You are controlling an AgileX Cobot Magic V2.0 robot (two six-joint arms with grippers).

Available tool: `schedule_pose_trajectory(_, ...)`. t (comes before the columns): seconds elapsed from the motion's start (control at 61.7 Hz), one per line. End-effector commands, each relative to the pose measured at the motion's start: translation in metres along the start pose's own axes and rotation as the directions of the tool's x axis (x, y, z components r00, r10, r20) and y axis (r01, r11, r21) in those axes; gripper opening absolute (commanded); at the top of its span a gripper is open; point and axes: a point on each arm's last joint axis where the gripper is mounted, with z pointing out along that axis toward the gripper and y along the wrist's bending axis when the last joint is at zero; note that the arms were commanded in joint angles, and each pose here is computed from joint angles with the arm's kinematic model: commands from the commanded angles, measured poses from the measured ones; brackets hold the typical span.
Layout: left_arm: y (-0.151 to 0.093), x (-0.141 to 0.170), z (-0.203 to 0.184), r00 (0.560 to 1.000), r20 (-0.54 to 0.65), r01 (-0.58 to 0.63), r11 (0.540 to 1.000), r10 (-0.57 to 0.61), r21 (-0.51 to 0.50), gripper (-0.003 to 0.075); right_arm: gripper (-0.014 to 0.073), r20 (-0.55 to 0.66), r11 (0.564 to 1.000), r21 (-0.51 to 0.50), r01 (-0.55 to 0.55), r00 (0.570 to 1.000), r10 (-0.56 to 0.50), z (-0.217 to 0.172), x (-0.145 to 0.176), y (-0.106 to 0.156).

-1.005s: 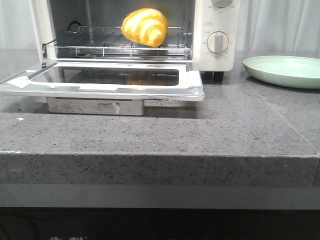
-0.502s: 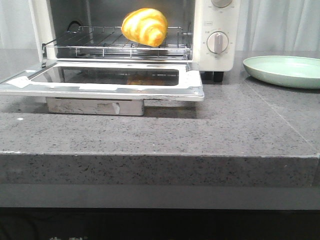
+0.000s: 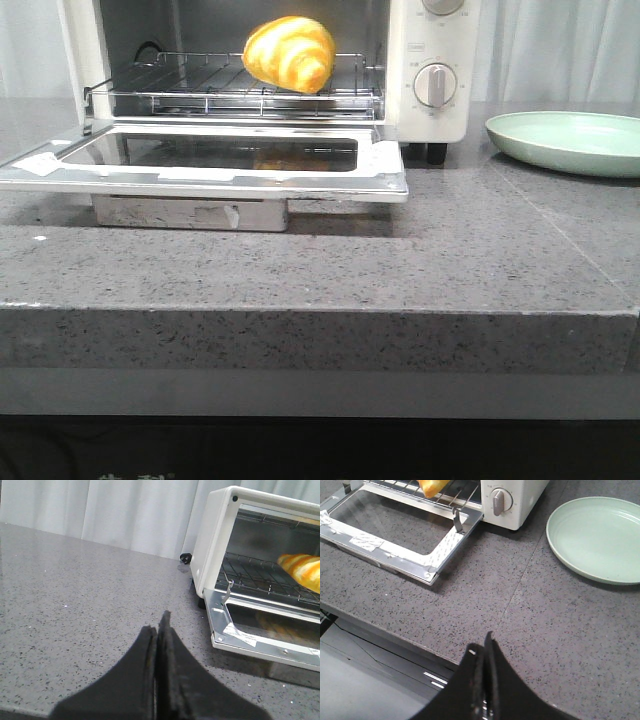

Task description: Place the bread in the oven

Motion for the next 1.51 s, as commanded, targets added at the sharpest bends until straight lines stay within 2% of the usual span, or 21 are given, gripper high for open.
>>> schedule_pose_trajectory(0.0,0.0,0.0,-0.001,0.997,0.071,0.007,1.0,-0.007,0.007,-0.0018,-0.0118,0.085,1.0,0.002,0.008,0.996,-0.008,-0.004,-0.011,0.0)
schedule_pose_trajectory(0.551,0.0,0.0,-0.001,0.997,0.071,0.007,1.0,-0.007,0.007,-0.0018,-0.0118,0.103,1.0,0.011,0.007,0.995,-0.008,-0.006,-0.008,-0.001)
schedule_pose_trajectory(0.697,0.0,0.0,-0.001,0.997,0.071,0.007,1.0,-0.007,0.007,-0.0018,-0.0118,0.182,0.995,0.088,-0.039,0.983,0.022,0.0,0.016,-0.01)
schedule_pose_trajectory(0.826,0.0,0.0,-0.001,0.997,0.071,0.007,1.0,-0.007,0.007,-0.0018,-0.0118,0.368,0.981,0.165,-0.107,0.929,0.04,0.004,0.045,-0.019)
schedule_pose_trajectory(0.972,0.0,0.0,-0.001,0.997,0.071,0.007,1.0,-0.007,0.007,-0.0018,-0.0118,0.5,0.961,0.208,-0.181,0.864,0.054,0.011,0.084,-0.025)
schedule_pose_trajectory(1.215,0.0,0.0,-0.001,0.997,0.071,0.007,1.0,-0.007,0.007,-0.0018,-0.0118,0.563,0.933,0.28,-0.224,0.826,0.029,0.031,0.137,-0.032)
schedule_pose_trajectory(1.426,0.0,0.0,-0.001,0.997,0.071,0.007,1.0,-0.007,0.007,-0.0018,-0.0118,0.602,0.924,0.3,-0.238,0.798,0.01,0.048,0.157,-0.039)
schedule_pose_trajectory(1.491,0.0,0.0,-0.001,0.997,0.071,0.007,1.0,-0.007,0.007,-0.0018,-0.0118,0.593,0.929,0.29,-0.232,0.805,0.016,0.049,0.157,-0.038)
